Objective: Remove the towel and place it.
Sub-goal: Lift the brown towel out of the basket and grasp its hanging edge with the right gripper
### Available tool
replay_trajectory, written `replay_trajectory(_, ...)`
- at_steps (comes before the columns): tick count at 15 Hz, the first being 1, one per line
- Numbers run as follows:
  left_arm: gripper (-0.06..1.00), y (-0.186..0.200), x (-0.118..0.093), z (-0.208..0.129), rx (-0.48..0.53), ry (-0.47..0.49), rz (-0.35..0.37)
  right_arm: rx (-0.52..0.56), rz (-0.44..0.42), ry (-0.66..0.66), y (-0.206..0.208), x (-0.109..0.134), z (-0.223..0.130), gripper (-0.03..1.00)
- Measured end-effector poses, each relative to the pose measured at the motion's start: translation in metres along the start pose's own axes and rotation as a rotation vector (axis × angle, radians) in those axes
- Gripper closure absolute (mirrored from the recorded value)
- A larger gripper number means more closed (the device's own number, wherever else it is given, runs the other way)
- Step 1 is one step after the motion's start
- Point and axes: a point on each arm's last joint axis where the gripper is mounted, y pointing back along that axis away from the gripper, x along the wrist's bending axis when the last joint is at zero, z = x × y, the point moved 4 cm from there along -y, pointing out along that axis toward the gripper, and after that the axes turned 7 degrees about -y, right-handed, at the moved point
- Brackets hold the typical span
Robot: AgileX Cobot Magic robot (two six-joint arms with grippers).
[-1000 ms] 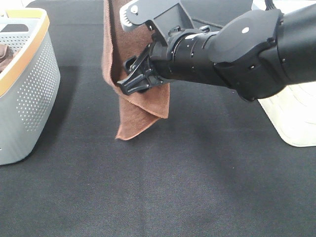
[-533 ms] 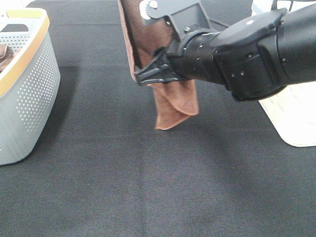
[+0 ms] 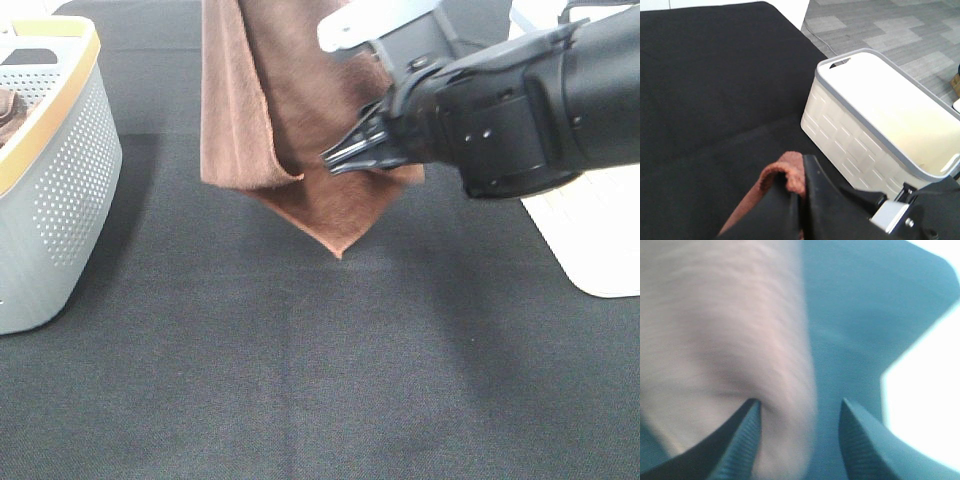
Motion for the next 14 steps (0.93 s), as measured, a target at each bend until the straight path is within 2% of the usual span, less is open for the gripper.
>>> replay_trajectory(3,0.94,0.000,-0.001,-0.006,0.042,0.028,-0.008,-0.030,-0.012,-0.029,0.010,-0.010,0.011,0.44)
replay_trajectory(5,0.94,0.000,-0.001,-0.003,0.027,0.048,-0.005,-0.045,0.099,-0.043,0.022,-0.007,0.020,0.44)
replay_trajectory(6,0.94,0.000,-0.001,-0.003,0.027,0.048,-0.005,-0.045,0.099,-0.043,0.022,-0.007,0.020,0.44)
replay_trajectory(10,0.94,0.000,0.004,0.008,-0.064,0.030,0.029,-0.166,0.410,-0.014,0.066,0.001,0.042,0.43)
replay_trajectory(12,0.94,0.001,0.005,0.012,-0.089,0.024,0.038,-0.203,0.610,-0.002,0.089,0.011,0.038,0.43)
replay_trajectory(13,0.94,0.001,0.005,0.012,-0.091,0.024,0.038,-0.222,0.754,0.029,0.103,0.023,0.033,0.45)
replay_trajectory(14,0.94,0.001,0.004,0.012,-0.092,0.032,0.031,-0.235,0.821,0.063,0.109,0.030,0.031,0.46)
